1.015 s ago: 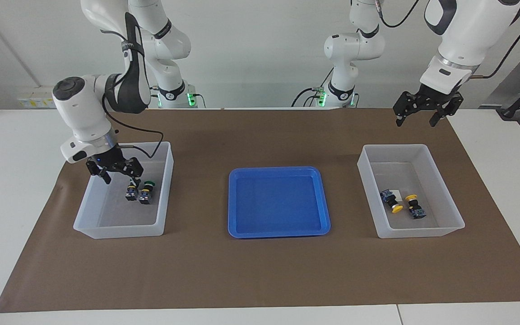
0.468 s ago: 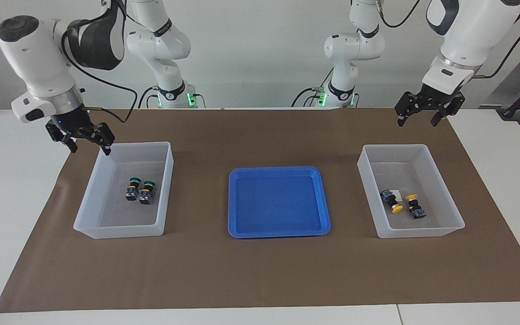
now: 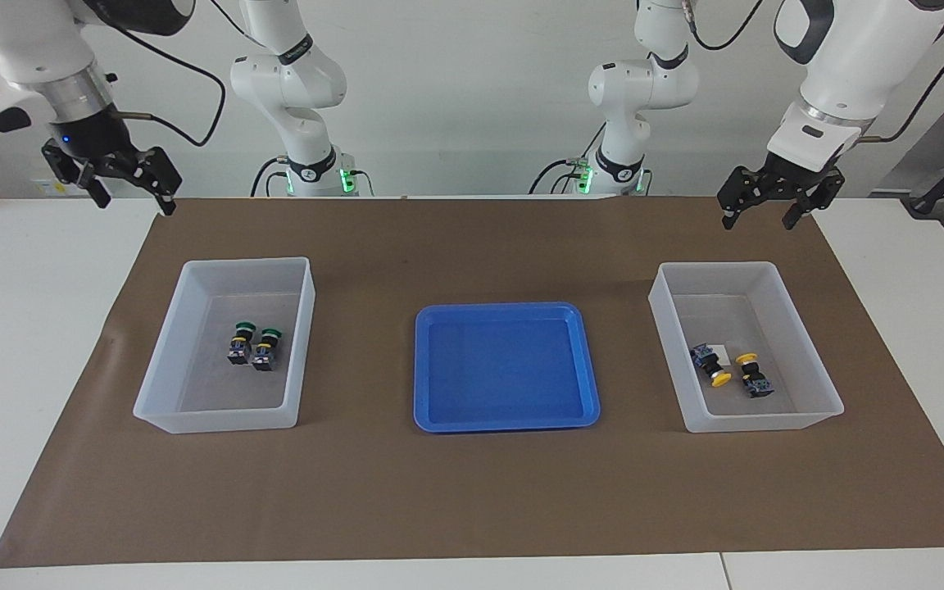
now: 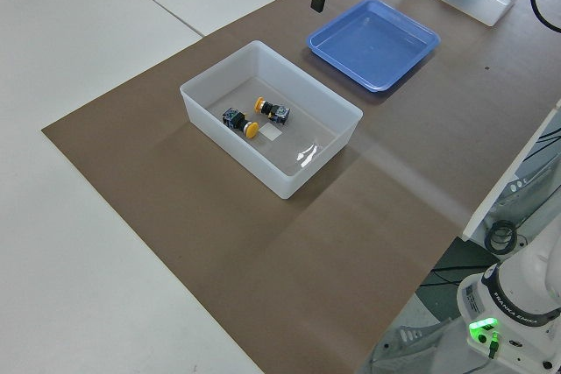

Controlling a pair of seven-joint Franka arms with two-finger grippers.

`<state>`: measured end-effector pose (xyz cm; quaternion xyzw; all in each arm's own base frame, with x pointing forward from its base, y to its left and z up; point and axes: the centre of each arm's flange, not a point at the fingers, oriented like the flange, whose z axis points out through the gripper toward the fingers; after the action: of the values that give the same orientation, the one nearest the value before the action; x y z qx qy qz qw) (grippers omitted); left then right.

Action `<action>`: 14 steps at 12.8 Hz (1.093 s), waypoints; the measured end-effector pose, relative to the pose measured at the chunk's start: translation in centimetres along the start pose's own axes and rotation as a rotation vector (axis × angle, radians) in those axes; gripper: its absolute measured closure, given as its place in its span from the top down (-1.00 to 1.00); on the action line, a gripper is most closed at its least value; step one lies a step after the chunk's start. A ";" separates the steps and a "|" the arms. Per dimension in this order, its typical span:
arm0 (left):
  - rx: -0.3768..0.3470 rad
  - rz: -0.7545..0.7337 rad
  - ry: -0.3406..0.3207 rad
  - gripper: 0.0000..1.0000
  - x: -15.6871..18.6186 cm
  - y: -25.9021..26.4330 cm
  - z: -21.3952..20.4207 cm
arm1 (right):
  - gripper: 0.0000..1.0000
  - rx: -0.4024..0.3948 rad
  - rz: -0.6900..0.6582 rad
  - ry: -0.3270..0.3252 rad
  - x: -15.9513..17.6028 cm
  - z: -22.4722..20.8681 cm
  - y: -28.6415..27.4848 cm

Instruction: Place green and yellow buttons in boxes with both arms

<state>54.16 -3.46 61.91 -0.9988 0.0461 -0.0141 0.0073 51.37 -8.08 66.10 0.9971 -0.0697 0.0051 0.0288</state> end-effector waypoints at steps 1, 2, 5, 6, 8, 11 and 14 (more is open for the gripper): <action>0.000 0.000 0.000 1.00 0.0 0.0 0.0 | 1.00 -0.003 0.015 -0.004 -0.6 -0.9 0.6; 0.000 0.000 0.000 1.00 0.0 0.0 0.0 | 1.00 -0.003 0.031 -0.002 -1.1 -1.4 1.4; 0.000 0.000 0.000 1.00 0.0 0.0 0.0 | 1.00 -0.002 0.044 -0.001 -1.3 -1.6 2.0; 0.000 0.000 0.000 1.00 0.0 0.0 0.0 | 1.00 -0.002 0.038 -0.002 -1.3 -1.5 1.7; 0.000 0.000 0.000 1.00 0.0 0.0 0.0 | 1.00 -0.002 0.010 -0.003 -1.1 -1.5 0.3; 0.000 0.000 0.000 1.00 0.0 0.0 0.0 | 1.00 0.003 -0.015 -0.006 -1.1 -1.4 -1.2; 0.000 0.000 0.000 1.00 0.0 0.0 0.0 | 1.00 0.003 -0.012 -0.032 -0.7 -0.9 -1.1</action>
<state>54.16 -3.45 61.91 -0.9988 0.0461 -0.0141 0.0073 50.86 -6.81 66.87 0.9975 -0.0642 -0.0109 0.0264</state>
